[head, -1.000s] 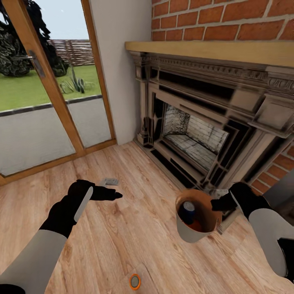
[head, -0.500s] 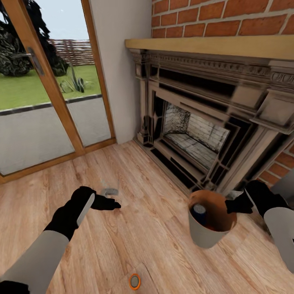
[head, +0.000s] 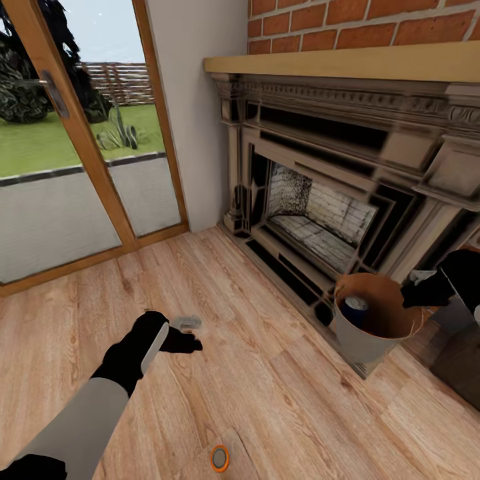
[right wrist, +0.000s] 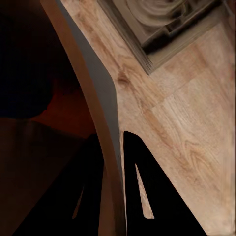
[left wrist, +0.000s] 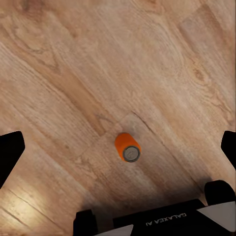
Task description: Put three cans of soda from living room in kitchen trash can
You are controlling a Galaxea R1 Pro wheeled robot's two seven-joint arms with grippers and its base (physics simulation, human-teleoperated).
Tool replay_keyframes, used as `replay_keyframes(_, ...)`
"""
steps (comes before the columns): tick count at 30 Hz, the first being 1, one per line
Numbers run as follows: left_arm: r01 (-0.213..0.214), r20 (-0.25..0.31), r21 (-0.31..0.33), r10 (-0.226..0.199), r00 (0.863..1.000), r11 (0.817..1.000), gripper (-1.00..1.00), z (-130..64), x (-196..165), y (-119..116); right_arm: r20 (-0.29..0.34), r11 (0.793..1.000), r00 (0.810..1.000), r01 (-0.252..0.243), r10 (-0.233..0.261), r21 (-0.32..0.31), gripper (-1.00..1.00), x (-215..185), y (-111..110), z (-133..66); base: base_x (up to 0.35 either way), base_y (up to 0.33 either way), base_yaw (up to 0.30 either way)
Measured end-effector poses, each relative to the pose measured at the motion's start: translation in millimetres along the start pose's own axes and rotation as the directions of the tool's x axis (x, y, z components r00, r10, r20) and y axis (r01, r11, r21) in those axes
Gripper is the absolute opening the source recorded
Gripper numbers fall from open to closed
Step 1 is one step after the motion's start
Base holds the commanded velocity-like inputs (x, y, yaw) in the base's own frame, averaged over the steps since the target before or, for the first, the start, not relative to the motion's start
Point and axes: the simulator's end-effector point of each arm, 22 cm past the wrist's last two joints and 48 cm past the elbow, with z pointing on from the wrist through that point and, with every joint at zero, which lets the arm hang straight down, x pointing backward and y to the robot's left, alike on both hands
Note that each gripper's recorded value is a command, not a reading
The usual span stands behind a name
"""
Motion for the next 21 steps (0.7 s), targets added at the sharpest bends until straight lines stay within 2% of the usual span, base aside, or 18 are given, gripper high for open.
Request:
replay_keyframes(1, 0.002, -0.011, 0.0, -0.002, 1.0, 1.0, 1.0, 4.5, 4, 0, 0.015, 1.0, 1.0, 0.005, -0.005, 0.008, -1.0, -6, -3, -2.8, 0.0, 0.0, 0.0)
replay_keyframes(3, 0.01, -0.057, 0.005, -0.01, 0.998, 1.0, 1.0, 18.7, 21, -3, 0.031, 1.0, 0.999, -0.023, 0.023, -0.018, -1.0, -13, -3, -8.0, 0.0, 0.0, 0.0)
replay_keyframes(6, 0.017, -0.09, 0.01, -0.016, 0.996, 1.0, 1.0, 31.8, 34, -5, 0.025, 0.998, 0.999, -0.044, 0.045, -0.035, -1.0, -13, -3, -3.9, 0.0, 0.0, 0.0)
replay_keyframes(9, 0.019, -0.103, 0.014, -0.018, 0.995, 1.0, 1.0, 40.9, 40, -6, -0.002, 0.999, 0.999, -0.036, 0.036, -0.005, -1.0, -5, -12, 6.1, 0.0, 0.0, 0.0)
replay_keyframes(15, 0.02, -0.118, 0.018, -0.018, 0.993, 1.0, 1.0, 56.6, 49, -7, -0.024, 0.997, 0.996, -0.082, 0.082, -0.013, -1.0, 8, -25, 19.7, 0.0, 0.0, 0.0)
replay_keyframes(18, 0.021, -0.123, 0.023, -0.018, 0.992, 1.0, 1.0, 64.1, 52, -9, -0.035, 0.997, 0.996, -0.077, 0.078, 0.021, -1.0, 16, -39, 25.7, 0.0, 0.0, 0.0)
replay_keyframes(21, 0.02, -0.127, 0.033, -0.016, 0.992, 0.999, 1.0, 71.8, 55, -15, -0.051, 0.996, 0.995, -0.089, 0.09, 0.025, -1.0, 24, -44, 34.5, 0.0, 0.0, 0.0)
